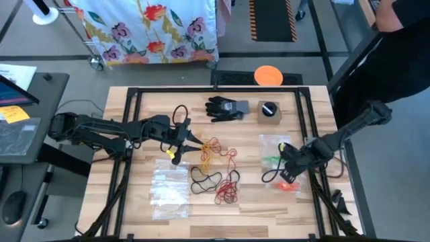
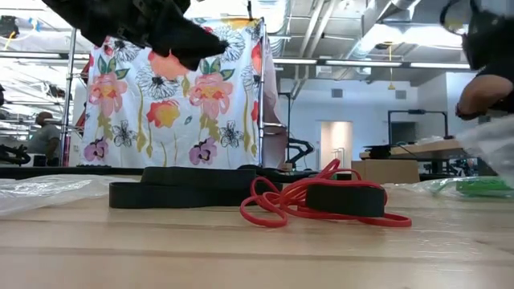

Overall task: Sort rubber bands
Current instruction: Close the transparent zip bag containing the orange rubber bands

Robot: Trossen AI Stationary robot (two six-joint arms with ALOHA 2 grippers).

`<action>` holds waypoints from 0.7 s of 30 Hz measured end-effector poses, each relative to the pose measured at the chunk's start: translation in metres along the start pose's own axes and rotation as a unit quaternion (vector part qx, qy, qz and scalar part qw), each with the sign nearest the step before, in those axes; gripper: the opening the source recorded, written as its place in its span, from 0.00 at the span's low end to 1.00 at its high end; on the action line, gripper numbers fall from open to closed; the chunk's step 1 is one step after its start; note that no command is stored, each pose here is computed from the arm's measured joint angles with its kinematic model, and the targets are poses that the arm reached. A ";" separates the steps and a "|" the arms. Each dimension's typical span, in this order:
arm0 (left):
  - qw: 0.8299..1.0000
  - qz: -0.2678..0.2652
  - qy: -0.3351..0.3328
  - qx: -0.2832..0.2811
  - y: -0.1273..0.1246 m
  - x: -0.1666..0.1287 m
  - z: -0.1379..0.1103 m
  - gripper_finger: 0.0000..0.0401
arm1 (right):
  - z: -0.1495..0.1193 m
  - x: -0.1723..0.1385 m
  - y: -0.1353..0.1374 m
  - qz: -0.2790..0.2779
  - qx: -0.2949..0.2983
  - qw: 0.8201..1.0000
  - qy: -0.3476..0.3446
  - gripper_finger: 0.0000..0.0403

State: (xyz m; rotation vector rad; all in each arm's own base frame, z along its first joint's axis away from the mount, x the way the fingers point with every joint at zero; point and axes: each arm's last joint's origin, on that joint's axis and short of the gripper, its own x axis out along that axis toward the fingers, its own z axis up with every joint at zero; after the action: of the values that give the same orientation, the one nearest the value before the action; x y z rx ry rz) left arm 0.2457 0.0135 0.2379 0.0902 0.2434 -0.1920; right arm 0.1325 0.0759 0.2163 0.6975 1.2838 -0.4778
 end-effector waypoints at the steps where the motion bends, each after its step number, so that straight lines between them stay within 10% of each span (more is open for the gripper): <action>1: 1.000 0.000 -0.001 0.001 0.000 0.000 0.000 0.27 | 0.002 0.002 -0.002 -0.013 -0.008 1.000 -0.003 0.00; 21: 0.999 0.019 -0.034 0.023 0.004 -0.001 0.007 0.27 | 0.050 -0.016 -0.007 -0.034 -0.238 0.969 -0.049 0.02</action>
State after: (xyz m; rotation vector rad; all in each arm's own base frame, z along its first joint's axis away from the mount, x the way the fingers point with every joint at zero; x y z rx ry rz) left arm 0.2472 0.0163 0.2449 0.1345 0.1690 -0.1627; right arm 0.1590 0.0343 0.2371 0.2248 1.2687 -0.2382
